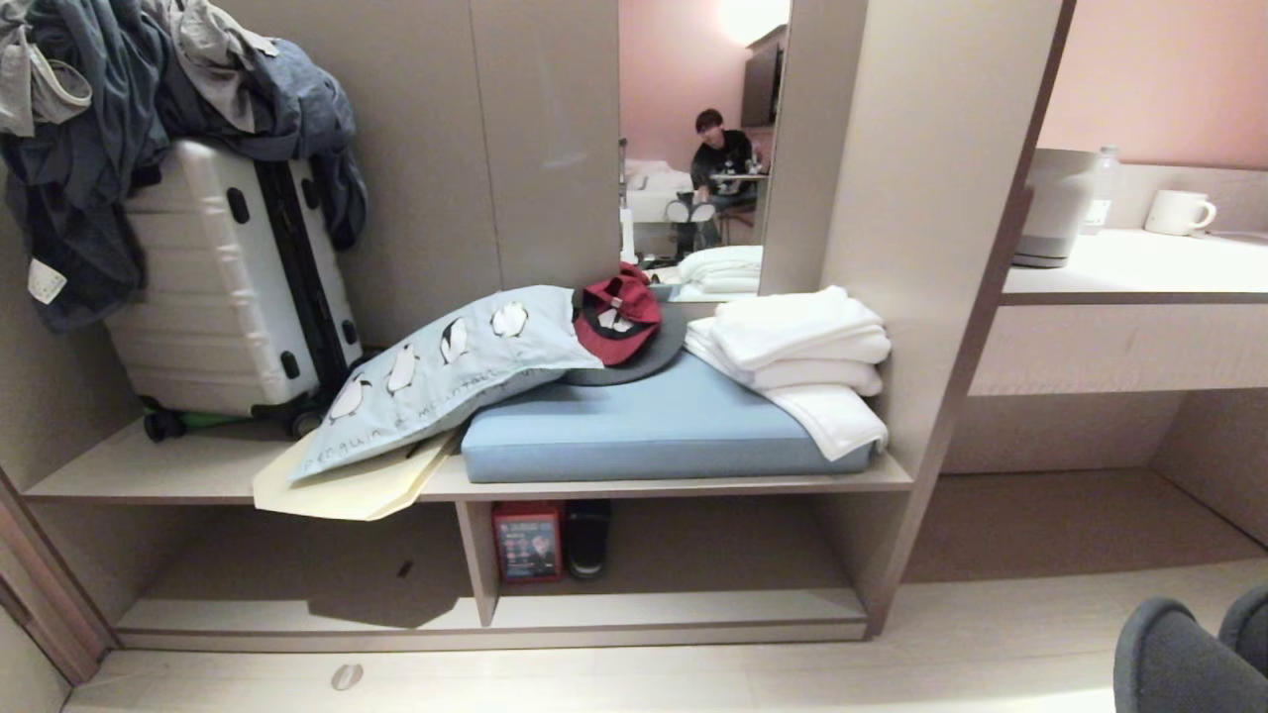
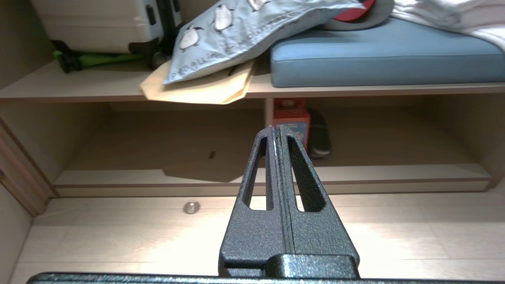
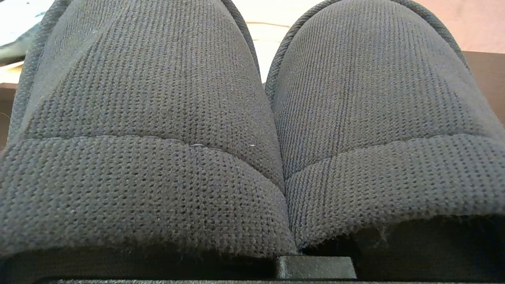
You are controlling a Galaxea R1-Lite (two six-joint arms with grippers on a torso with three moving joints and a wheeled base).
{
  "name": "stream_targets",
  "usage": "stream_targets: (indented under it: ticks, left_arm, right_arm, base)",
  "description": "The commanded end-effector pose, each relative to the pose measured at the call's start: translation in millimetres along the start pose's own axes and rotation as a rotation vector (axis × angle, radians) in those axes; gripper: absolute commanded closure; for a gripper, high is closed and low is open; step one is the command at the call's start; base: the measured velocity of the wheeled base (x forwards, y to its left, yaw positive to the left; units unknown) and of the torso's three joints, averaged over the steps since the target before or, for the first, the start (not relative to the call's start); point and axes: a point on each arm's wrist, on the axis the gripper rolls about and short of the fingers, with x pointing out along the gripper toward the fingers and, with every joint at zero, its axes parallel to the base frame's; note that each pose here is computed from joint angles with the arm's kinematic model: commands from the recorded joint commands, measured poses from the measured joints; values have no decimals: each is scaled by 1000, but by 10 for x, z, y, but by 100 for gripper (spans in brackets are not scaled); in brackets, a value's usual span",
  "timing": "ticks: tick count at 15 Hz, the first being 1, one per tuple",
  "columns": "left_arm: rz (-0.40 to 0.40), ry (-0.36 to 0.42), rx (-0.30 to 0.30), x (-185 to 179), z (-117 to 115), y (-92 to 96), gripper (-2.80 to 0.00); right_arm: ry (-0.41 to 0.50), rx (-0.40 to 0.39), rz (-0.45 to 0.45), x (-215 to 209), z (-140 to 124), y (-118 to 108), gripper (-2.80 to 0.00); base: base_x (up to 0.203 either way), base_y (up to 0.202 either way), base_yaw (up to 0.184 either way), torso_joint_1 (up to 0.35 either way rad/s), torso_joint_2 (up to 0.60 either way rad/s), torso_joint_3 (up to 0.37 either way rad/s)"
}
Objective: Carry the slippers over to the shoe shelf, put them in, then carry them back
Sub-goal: Place the slippers on the floor
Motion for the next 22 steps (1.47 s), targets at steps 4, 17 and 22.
stream_targets:
  ticks: [4, 17, 22]
  left_arm:
    - [1, 0, 0, 0, 0, 0, 0]
    - [1, 0, 0, 0, 0, 0, 0]
    - [1, -1, 0, 0, 1, 0, 0]
  right_arm:
    - [1, 0, 1, 1, 0, 0, 0]
    - [0, 0, 1, 0, 0, 0, 0]
    - [1, 0, 2, 1, 0, 0, 0]
  base:
    - [0, -196, 2, 1, 4, 0]
    - [0, -197, 2, 2, 2, 2]
    - [0, -198, 2, 2, 2, 3]
